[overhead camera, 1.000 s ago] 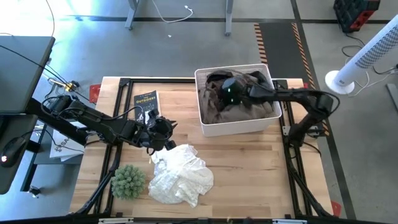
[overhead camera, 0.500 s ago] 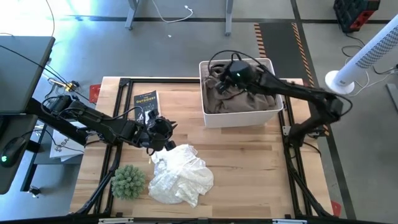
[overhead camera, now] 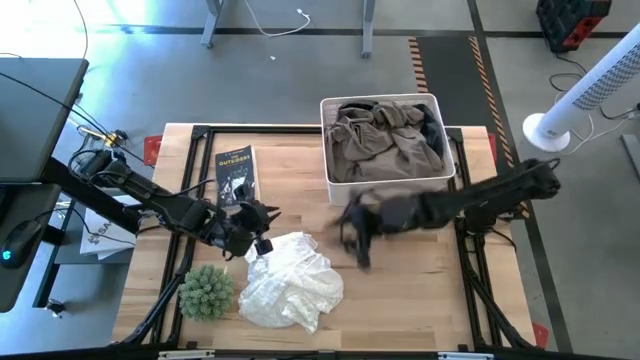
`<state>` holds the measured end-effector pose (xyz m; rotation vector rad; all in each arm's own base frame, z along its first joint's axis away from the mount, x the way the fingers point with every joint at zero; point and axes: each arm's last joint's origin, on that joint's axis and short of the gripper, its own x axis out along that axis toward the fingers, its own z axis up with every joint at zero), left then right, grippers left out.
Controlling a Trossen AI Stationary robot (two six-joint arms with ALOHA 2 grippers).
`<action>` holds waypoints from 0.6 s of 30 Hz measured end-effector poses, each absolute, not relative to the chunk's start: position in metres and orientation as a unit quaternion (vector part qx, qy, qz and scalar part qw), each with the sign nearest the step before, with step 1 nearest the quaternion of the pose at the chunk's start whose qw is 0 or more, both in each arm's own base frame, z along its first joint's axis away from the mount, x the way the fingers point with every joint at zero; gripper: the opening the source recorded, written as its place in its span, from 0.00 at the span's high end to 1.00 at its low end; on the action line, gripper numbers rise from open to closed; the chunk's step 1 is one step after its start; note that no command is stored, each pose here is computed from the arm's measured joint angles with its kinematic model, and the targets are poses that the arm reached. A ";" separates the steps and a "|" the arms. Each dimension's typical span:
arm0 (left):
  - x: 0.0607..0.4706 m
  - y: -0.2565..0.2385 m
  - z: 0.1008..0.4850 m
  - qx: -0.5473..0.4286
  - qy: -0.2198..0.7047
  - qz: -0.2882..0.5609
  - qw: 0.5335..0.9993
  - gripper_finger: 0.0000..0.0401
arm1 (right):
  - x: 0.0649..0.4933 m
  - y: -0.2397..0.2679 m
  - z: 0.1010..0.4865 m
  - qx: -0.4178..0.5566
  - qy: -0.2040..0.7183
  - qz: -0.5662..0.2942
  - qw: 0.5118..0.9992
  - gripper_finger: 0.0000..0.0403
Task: Sort clothes
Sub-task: Put the white shirt into the white bin
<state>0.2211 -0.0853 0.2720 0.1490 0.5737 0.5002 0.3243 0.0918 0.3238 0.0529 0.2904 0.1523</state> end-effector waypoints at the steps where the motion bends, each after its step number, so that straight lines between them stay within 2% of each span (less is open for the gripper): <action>1: 0.218 -0.086 0.274 0.073 0.274 0.246 0.927 0.88 | 0.330 0.104 0.316 0.049 0.146 0.111 0.982 0.62; 4: 0.212 -0.087 0.280 0.076 0.254 0.258 0.929 0.88 | 0.346 0.132 0.288 0.092 0.156 0.150 0.972 0.62; 9: 0.205 -0.085 0.289 0.071 0.231 0.270 0.932 0.88 | 0.372 0.144 0.221 0.091 0.239 0.110 0.960 0.59; 13: 0.202 -0.083 0.292 0.065 0.225 0.270 0.934 0.88 | 0.387 0.129 0.188 0.123 0.280 0.085 0.948 0.51; 18: 0.202 -0.082 0.293 0.065 0.219 0.281 0.932 0.88 | 0.397 0.121 0.154 0.154 0.357 0.133 0.912 0.40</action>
